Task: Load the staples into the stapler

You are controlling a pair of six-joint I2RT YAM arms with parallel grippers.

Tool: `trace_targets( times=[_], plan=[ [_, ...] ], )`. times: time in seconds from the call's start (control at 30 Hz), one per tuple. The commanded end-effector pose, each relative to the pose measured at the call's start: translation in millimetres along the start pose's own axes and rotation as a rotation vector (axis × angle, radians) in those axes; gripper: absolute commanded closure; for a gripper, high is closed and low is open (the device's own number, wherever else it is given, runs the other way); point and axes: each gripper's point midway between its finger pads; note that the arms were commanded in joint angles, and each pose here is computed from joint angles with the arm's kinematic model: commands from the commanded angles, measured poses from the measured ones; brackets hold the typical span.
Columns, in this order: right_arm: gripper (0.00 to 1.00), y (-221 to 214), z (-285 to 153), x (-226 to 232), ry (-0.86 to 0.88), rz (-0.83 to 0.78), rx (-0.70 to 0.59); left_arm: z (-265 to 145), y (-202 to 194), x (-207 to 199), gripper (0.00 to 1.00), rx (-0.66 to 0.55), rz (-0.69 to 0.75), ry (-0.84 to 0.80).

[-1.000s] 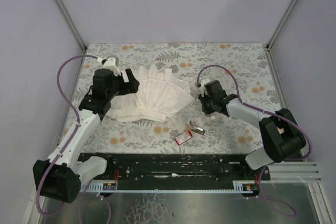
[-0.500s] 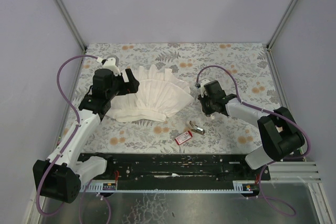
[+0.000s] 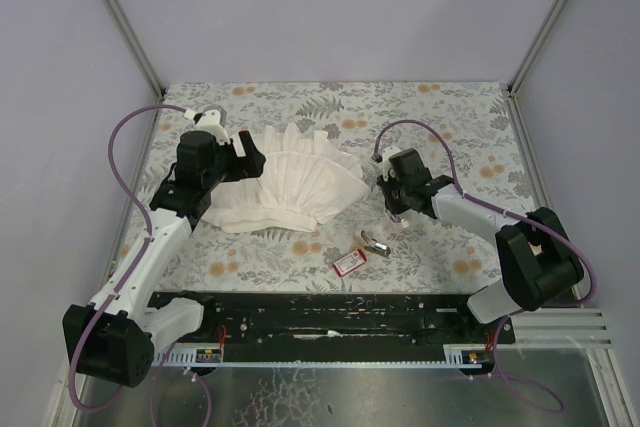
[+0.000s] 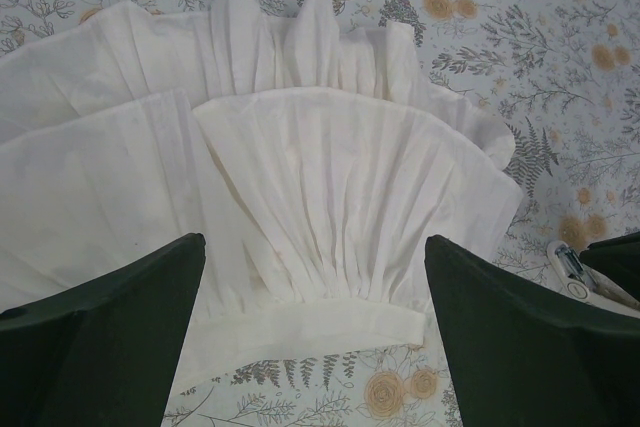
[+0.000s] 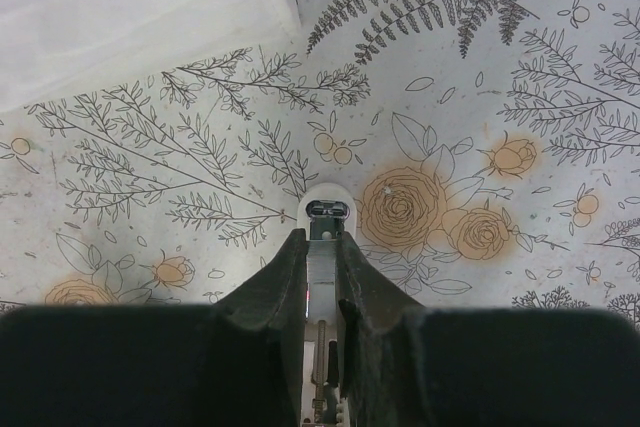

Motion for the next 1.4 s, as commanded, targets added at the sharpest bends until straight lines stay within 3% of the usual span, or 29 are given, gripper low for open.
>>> trace_targets(
  times=[0.0, 1.37],
  plan=[
    [0.83, 19.0, -8.3, -5.5, -0.019, -0.008, -0.046, -0.3, 14.3, -7.4, 0.11, -0.054, 0.030, -0.035],
    [0.83, -7.6, 10.7, -11.8, -0.040, -0.001, 0.045, -3.8, 17.2, -8.9, 0.11, -0.065, 0.036, -0.042]
  ],
)
Point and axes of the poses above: each gripper's point midway between its finger pads, its own z axis out along the fingers, its own x axis along the line the jaws close on, y = z × x, and after that the axes turned 1 degree about z, right-handed
